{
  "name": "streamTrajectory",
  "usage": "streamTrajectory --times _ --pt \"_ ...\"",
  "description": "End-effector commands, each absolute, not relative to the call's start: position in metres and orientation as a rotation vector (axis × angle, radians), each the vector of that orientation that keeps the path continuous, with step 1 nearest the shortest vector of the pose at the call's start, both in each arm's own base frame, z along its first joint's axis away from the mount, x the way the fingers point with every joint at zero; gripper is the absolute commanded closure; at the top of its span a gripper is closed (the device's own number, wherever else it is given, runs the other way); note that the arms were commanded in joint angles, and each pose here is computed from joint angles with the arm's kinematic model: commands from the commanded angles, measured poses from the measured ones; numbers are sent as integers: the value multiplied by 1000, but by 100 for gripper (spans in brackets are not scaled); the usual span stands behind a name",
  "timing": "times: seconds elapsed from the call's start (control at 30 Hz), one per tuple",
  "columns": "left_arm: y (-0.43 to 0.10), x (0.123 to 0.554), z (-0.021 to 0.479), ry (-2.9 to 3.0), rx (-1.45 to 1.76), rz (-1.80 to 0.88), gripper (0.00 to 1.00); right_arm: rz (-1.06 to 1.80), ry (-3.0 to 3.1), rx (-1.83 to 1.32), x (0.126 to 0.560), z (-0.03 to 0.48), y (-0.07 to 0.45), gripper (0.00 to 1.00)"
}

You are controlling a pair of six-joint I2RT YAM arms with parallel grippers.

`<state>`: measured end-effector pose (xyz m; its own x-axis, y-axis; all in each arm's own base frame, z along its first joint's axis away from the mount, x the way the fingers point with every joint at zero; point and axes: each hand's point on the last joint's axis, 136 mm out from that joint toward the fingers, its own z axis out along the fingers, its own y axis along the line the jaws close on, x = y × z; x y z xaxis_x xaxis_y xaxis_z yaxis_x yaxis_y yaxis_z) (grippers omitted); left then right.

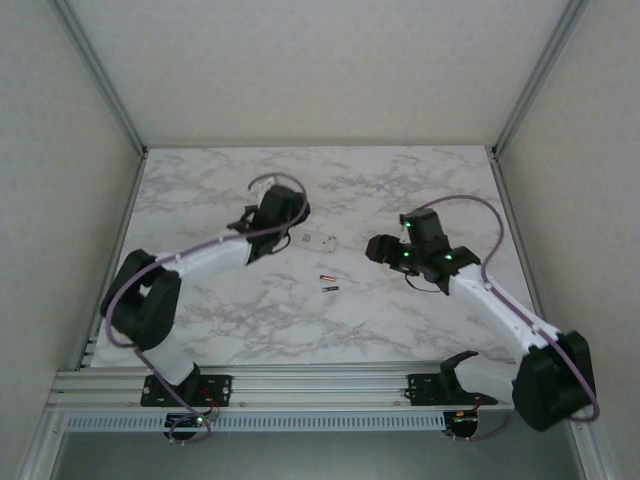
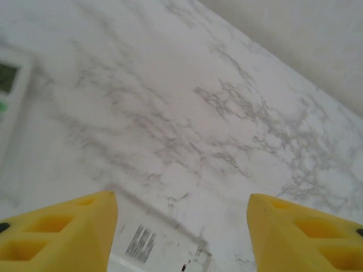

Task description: Load the batteries into the remote control

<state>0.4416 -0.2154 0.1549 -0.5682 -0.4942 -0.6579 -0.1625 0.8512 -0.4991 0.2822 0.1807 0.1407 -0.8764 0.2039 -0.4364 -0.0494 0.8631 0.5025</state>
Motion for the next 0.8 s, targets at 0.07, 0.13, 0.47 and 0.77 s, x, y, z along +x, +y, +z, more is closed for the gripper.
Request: streamTrajectory --times 0.07,0.13,0.47,0.77 --pt "-220 427 89 2610 -5 -422 37 615 2665 -330 270 129 222 35" --pt "-214 433 71 2674 18 -384 37 573 2708 -471 267 116 234 36" --pt "-227 440 26 2750 -31 -534 36 513 2753 -914 272 79 288 41" --pt "-232 426 26 2758 -56 -625 42 445 2798 -1106 260 38 307 45"
